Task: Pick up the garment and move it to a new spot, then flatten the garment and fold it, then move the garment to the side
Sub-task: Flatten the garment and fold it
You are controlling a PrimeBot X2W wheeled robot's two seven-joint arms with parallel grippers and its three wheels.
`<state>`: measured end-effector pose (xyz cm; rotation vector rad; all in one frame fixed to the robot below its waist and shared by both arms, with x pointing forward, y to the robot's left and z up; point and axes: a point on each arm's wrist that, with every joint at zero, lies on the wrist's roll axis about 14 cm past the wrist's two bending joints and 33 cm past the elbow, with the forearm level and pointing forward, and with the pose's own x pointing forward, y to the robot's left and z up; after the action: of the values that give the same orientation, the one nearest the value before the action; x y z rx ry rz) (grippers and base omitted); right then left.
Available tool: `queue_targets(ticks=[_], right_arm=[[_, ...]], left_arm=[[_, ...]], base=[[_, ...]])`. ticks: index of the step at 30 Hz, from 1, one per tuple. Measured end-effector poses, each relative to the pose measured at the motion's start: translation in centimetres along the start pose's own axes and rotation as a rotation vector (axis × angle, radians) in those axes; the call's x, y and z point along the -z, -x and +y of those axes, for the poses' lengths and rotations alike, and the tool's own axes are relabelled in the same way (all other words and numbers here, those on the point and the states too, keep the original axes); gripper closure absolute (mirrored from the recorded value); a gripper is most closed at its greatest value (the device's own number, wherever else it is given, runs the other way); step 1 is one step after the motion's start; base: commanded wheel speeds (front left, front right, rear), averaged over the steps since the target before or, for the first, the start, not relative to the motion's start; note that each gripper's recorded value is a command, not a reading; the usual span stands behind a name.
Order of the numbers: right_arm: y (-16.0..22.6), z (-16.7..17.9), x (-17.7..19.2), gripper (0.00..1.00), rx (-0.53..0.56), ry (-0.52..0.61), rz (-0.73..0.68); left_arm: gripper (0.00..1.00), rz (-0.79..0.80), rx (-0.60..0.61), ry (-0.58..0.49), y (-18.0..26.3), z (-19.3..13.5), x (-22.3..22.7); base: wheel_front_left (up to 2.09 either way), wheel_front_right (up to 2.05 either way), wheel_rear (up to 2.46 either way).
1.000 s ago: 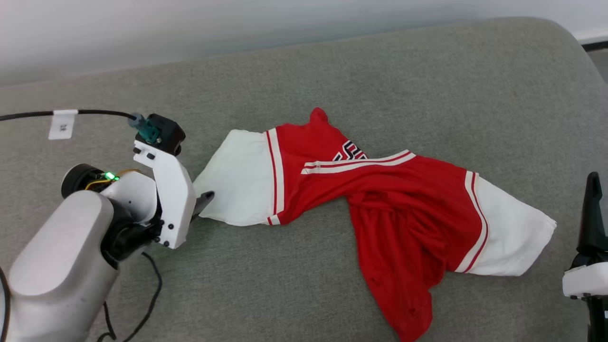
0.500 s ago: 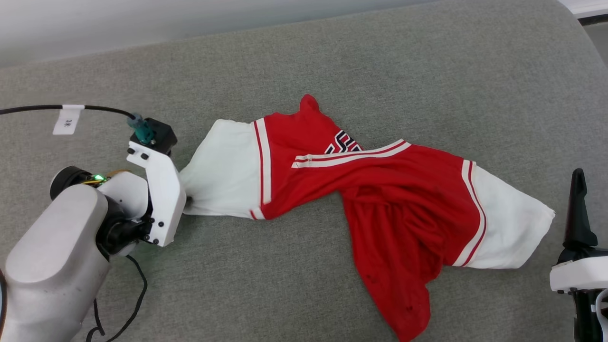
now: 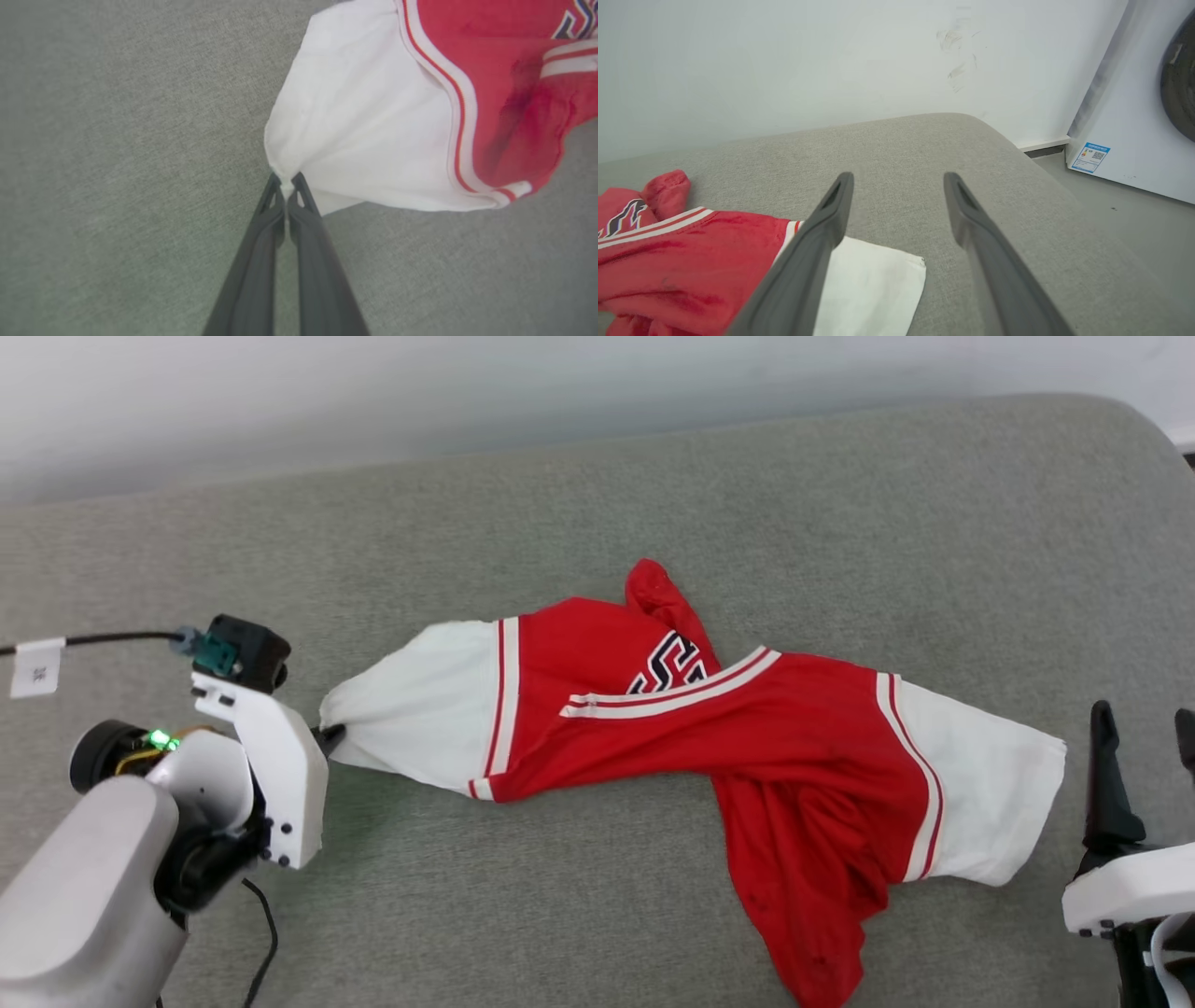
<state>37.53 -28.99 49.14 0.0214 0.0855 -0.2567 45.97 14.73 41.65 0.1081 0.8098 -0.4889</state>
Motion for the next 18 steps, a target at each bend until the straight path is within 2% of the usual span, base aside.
queue_targets(ticks=[6, 11, 18], right_arm=[[0.3, 2.4, 1.1, 0.00, -0.075, 0.005, 0.085], [0.3, 4.4, 1.9, 0.00, -0.150, 0.010, 0.165], [0.3, 6.8, 3.7, 0.00, -0.296, 0.107, 0.400]], left_arm=[[1.00, -0.092, -0.035, 0.025, 4.2, -0.4, 1.1], [1.00, -0.180, -0.037, 0.093, 7.3, -1.7, 2.0], [1.00, -0.209, -0.035, 0.140, 9.8, -4.0, 3.8]], base=[[0.00, 0.00, 0.00], [0.00, 0.00, 0.00], [0.00, 0.00, 0.00]])
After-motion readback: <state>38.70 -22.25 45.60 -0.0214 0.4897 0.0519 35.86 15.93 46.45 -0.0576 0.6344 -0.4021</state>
